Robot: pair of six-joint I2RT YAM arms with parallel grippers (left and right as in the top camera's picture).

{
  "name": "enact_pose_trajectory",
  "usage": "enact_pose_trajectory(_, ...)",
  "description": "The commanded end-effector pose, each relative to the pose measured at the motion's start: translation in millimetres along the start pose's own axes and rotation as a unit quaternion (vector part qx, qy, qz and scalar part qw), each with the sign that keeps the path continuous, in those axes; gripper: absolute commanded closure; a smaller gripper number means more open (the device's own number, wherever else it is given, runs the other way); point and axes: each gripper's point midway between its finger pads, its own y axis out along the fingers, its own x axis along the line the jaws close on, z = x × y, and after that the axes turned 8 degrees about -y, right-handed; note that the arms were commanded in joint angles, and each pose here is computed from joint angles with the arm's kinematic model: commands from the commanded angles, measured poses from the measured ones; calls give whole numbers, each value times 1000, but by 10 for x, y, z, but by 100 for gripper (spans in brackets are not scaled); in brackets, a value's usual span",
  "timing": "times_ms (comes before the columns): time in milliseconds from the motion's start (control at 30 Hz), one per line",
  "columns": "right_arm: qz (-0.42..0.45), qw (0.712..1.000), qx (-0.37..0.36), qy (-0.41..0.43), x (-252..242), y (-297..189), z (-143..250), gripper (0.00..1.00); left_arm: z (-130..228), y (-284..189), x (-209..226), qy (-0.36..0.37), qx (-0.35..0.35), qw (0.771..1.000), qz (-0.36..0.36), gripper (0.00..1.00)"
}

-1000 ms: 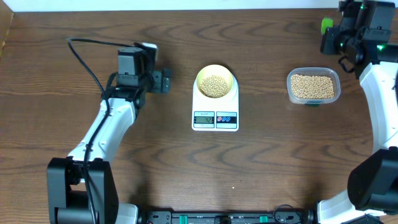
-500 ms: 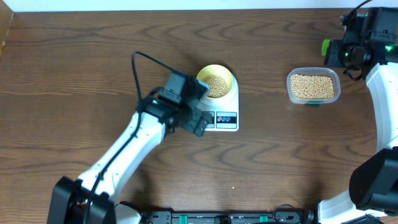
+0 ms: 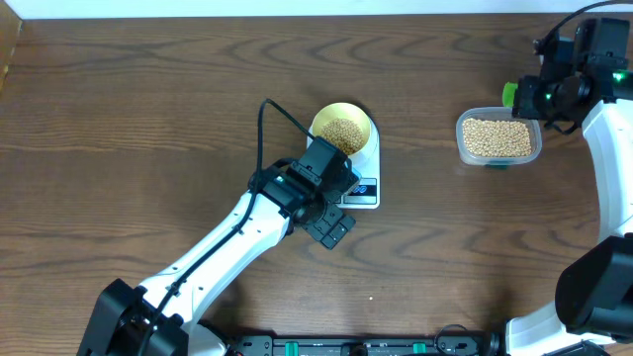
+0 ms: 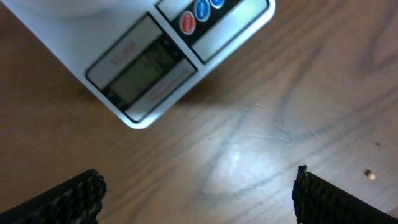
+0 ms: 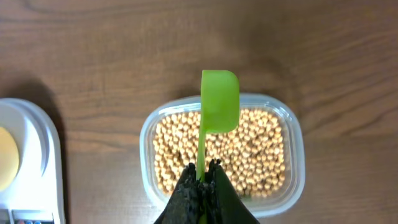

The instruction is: Scoop item into bowl and weigh 50g on scale

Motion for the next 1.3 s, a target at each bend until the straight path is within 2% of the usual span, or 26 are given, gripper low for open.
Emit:
enact_pose_trajectory(0,-4,1000,-6,-4,25,-93,-31,99,23,71,78,0,6,1000,-18,2)
enact_pose_trajectory(267,-8,1000,16,1,43,-34,103,99,37,307,136,-2,23,999,-30,2)
enact_pose_trajectory(400,-10,999,36,3,53,57,243,99,13,315,214,-1,19,998,-53,2)
enact_pose_trajectory(867,-2,999,42,23,4,399,491,99,-4,316,212,-1,15,999,-52,2)
enact_pose_trajectory(1133,-85,995,33,29,292,501,551,99,-6,316,212,-1,15,999,-52,2)
enact_pose_trajectory(1267,-96,994,40,36,338,562,643,99,-4,316,211,-1,15,999,-52,2)
